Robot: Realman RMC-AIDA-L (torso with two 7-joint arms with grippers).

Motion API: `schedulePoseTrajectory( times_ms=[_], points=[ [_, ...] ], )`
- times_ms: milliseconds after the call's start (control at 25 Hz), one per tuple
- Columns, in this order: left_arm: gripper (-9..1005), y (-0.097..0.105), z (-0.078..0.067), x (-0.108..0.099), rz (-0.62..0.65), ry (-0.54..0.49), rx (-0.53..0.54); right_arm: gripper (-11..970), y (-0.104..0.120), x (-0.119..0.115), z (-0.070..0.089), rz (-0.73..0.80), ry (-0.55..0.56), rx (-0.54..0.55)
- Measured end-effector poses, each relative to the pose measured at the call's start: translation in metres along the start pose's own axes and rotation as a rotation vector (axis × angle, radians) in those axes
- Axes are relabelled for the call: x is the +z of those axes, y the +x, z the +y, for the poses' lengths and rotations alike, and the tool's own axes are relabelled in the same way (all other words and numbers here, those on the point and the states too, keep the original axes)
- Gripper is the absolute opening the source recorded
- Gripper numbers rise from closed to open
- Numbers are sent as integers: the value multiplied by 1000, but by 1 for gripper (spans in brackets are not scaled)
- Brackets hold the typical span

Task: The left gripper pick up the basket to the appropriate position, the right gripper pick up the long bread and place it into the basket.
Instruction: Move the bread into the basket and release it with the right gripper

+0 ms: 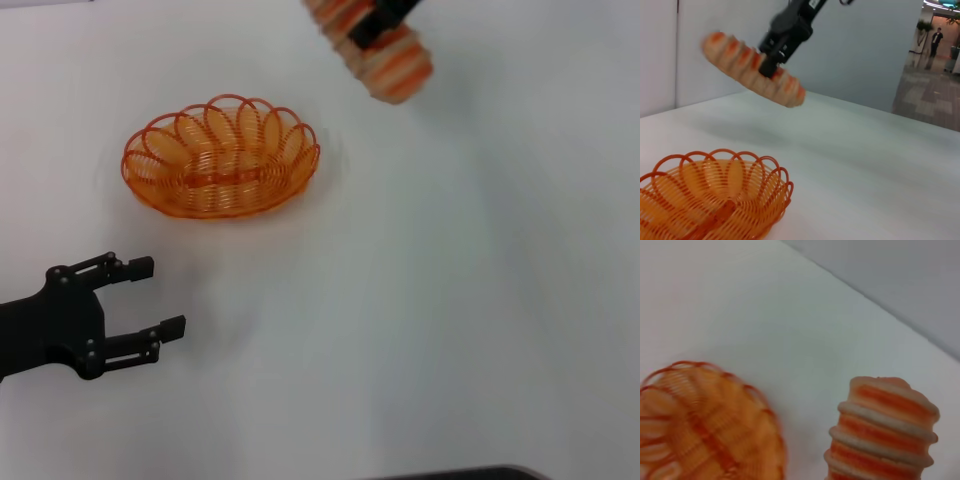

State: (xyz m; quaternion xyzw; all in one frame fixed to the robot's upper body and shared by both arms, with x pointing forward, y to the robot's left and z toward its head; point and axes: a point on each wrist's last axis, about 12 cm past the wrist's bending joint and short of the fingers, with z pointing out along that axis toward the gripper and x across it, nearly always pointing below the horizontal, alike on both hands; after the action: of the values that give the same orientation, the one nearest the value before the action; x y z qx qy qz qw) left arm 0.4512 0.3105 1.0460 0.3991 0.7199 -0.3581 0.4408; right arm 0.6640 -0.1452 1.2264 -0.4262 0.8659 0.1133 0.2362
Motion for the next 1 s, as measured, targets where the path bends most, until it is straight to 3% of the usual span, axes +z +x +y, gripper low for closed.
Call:
schedulePoseTrajectory(
  times_ms=[240, 440, 720, 1000],
  points=[
    [812, -3, 2, 1, -2, 4, 12, 430, -31, -1, 38, -47, -148, -342],
    [813, -4, 3, 2, -9, 5, 11, 401, -35, 9, 64, 16, -197, -540],
    [813, -4, 2, 3, -14, 8, 3, 355, -37, 24, 81, 58, -170, -669],
    [813, -5, 2, 4, -20, 12, 0, 286, -41, 31, 88, 35, -159, -706]
  ],
)
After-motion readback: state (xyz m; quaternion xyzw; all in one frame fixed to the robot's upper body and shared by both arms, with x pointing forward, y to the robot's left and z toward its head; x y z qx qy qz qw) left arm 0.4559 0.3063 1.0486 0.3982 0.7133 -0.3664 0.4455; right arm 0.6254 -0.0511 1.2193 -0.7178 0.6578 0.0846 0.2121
